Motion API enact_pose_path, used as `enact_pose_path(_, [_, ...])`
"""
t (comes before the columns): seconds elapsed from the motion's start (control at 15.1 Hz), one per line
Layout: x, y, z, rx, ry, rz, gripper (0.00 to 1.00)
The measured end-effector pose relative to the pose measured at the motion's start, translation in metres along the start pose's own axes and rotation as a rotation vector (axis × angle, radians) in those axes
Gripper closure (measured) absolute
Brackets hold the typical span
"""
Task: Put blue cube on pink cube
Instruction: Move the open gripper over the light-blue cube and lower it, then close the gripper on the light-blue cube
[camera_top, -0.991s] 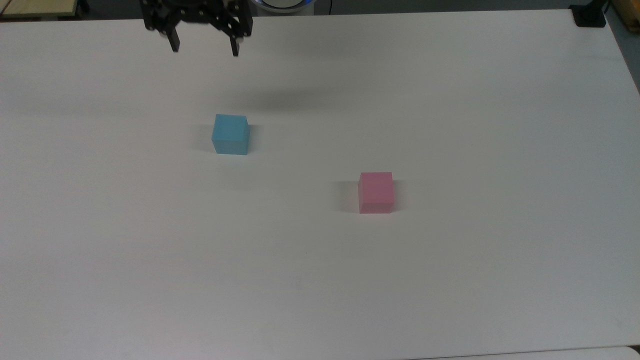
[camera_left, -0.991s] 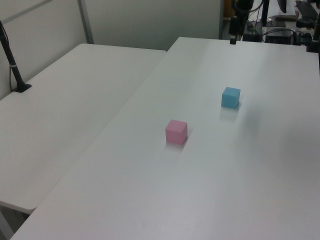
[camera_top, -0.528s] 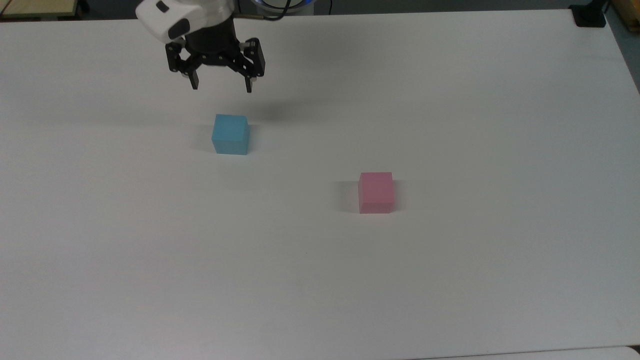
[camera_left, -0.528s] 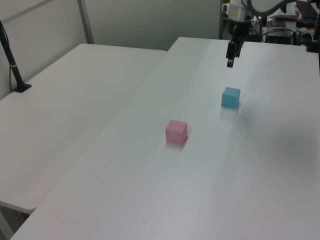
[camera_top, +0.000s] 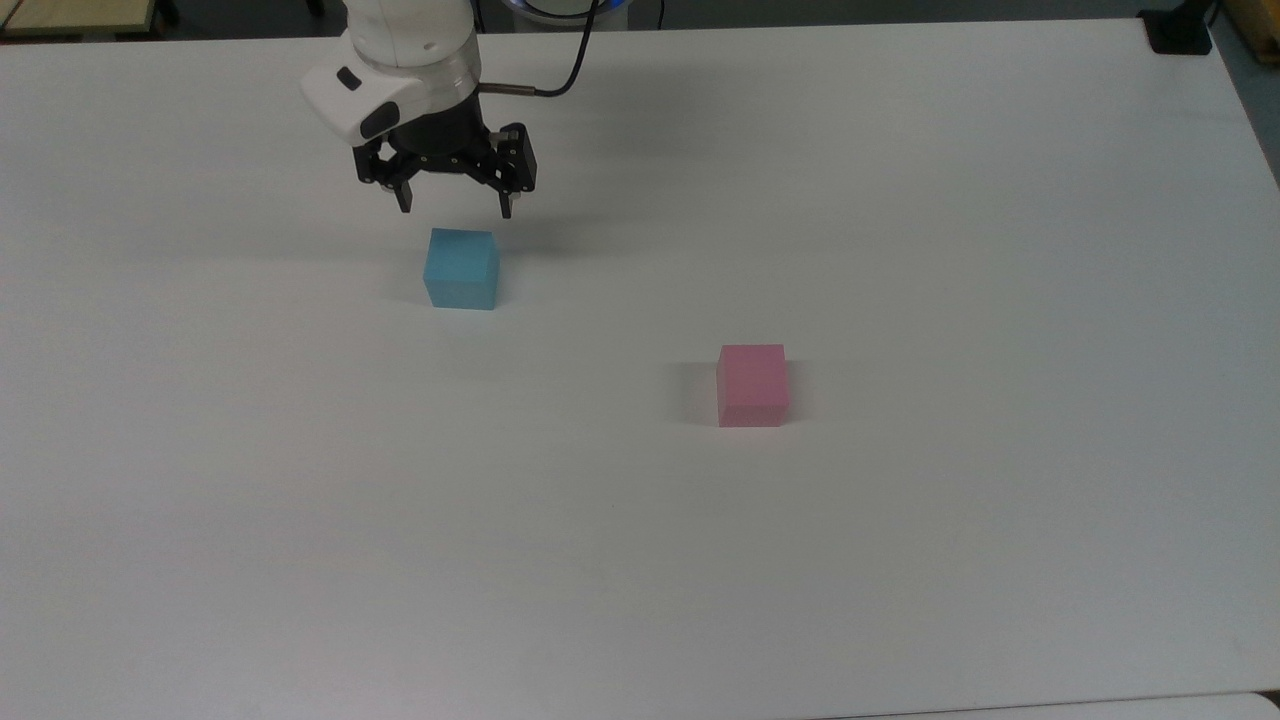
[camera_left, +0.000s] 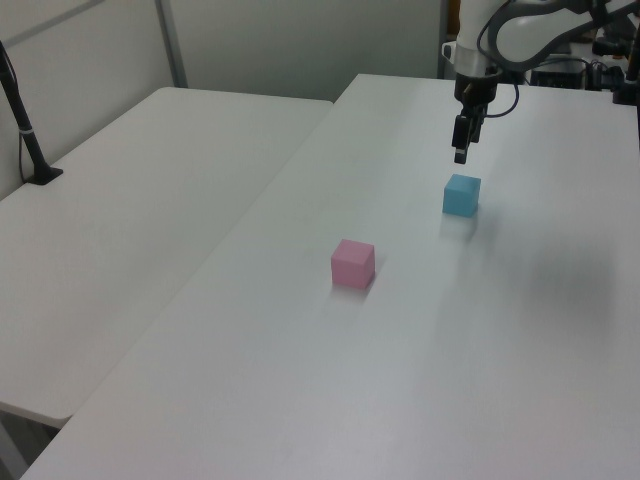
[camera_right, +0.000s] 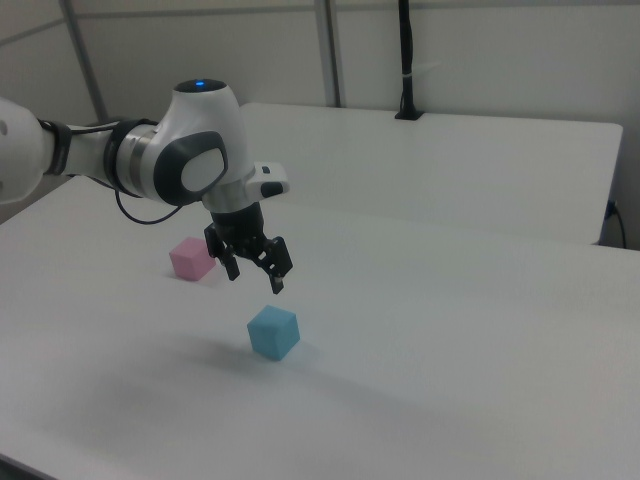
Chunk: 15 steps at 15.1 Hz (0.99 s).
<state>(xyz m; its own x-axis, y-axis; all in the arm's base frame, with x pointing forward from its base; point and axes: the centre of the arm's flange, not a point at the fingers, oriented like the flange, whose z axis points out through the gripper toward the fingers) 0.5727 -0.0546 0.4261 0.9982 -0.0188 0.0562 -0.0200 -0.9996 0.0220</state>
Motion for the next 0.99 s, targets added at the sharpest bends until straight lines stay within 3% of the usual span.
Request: enact_pose_path(0.99, [-0.007, -0.001, 0.089, -0.037, -0.004, -0.032, 0.01])
